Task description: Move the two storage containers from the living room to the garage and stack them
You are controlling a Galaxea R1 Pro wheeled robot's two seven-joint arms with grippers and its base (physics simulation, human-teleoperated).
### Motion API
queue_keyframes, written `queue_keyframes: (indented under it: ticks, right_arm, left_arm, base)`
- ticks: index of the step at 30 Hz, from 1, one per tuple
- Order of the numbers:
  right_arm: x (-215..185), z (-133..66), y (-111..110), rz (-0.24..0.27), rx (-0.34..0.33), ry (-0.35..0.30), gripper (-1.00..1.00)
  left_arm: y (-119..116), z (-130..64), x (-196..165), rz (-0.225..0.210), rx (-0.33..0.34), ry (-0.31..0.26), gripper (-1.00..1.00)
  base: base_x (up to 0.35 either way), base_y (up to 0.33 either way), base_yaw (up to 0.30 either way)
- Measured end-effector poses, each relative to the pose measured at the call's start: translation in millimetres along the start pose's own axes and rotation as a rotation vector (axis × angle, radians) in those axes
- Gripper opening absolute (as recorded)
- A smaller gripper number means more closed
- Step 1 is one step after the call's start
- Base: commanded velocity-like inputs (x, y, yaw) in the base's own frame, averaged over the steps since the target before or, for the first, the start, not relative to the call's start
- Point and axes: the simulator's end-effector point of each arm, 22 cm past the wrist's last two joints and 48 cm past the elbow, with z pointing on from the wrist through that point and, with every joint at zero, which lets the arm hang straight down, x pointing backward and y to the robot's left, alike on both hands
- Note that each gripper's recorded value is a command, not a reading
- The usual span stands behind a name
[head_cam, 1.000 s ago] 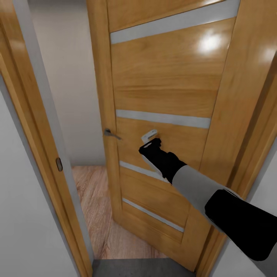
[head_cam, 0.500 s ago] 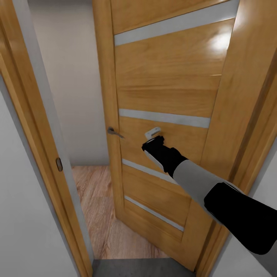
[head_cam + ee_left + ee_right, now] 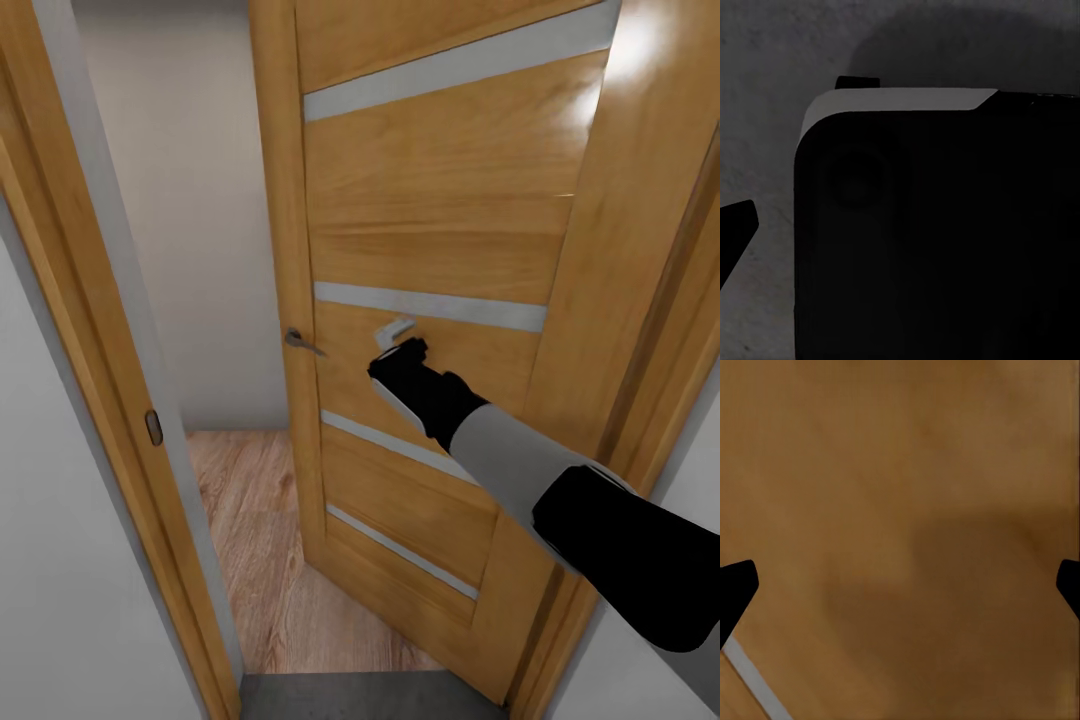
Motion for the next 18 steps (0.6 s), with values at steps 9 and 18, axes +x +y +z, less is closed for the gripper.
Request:
queue_keyframes:
  ticks: [9, 18]
  right_arm:
    - [-42, -25.4, 15, 0.008, -0.052, -0.074, 1.00]
    - [-37, -30.4, 42, 0.128, -0.173, -0.034, 1.00]
  left_arm:
    - [0, 0.0, 0, 0.000, 0.000, 0.000, 1.00]
    - [1, 0.0, 0, -0.001, -0.003, 0.001, 1.00]
  base:
    - [0.000, 0.000, 0.000]
    - [0.000, 0.000, 0.000]
